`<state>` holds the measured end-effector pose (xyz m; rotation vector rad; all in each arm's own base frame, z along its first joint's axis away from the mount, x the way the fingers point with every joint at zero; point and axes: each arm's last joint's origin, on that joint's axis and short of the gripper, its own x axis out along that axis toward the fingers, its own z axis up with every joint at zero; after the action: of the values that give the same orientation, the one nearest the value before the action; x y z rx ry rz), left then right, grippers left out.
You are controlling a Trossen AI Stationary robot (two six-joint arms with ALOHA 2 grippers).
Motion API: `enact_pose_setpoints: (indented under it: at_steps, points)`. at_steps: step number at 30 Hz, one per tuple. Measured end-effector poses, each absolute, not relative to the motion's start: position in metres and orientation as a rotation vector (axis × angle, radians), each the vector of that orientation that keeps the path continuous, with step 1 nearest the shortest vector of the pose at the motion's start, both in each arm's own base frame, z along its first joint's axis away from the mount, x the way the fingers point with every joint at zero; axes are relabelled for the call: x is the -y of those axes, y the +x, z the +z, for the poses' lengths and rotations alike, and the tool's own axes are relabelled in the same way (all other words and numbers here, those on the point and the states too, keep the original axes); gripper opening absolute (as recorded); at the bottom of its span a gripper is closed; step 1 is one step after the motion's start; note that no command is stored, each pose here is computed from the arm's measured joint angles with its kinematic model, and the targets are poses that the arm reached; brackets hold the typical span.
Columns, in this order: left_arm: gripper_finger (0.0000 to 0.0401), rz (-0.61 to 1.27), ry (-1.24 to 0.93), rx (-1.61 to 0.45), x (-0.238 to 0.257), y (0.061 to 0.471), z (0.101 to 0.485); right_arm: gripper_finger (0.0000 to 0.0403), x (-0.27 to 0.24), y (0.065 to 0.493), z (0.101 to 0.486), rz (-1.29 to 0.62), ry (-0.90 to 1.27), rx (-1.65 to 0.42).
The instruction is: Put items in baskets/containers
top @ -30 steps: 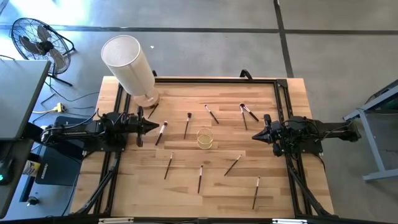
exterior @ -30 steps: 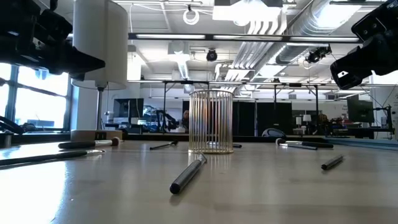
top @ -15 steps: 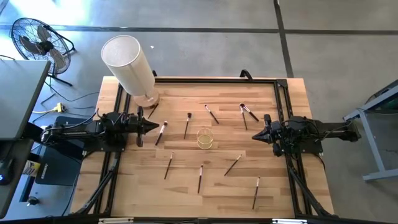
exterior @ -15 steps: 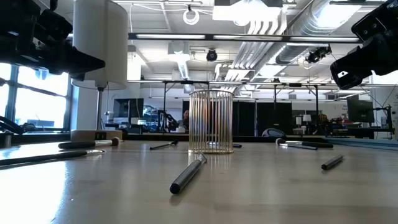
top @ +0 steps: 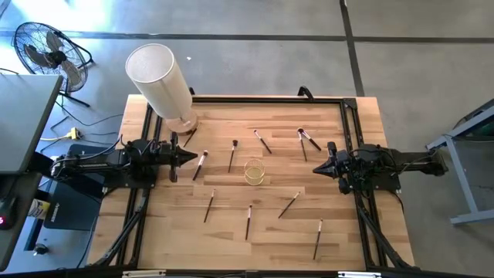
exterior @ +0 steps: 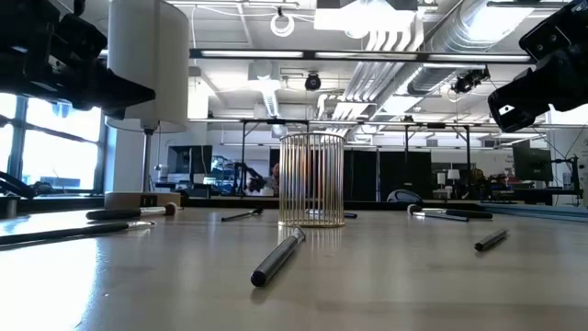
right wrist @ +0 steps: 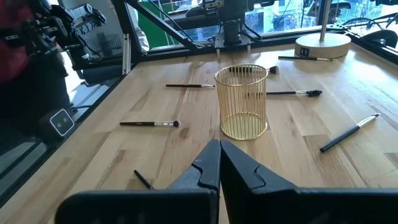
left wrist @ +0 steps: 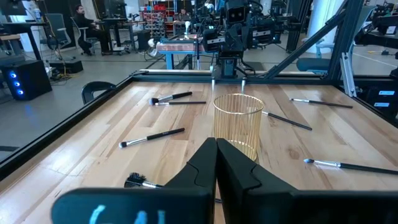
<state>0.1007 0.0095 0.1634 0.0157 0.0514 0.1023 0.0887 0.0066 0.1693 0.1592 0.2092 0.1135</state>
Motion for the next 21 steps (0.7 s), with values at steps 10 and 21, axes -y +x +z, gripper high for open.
enact_pose_setpoints:
  at_steps: [10,21]
  points:
    - [0.0001,0.102,0.016,-0.052,-0.01,0.101,0.163,0.0,-0.007,0.089,0.169,0.114,0.159,-0.209]
    - [0.0,0.116,0.071,0.002,-0.009,0.102,0.19,0.0,-0.007,0.089,0.169,0.114,0.159,-0.209]
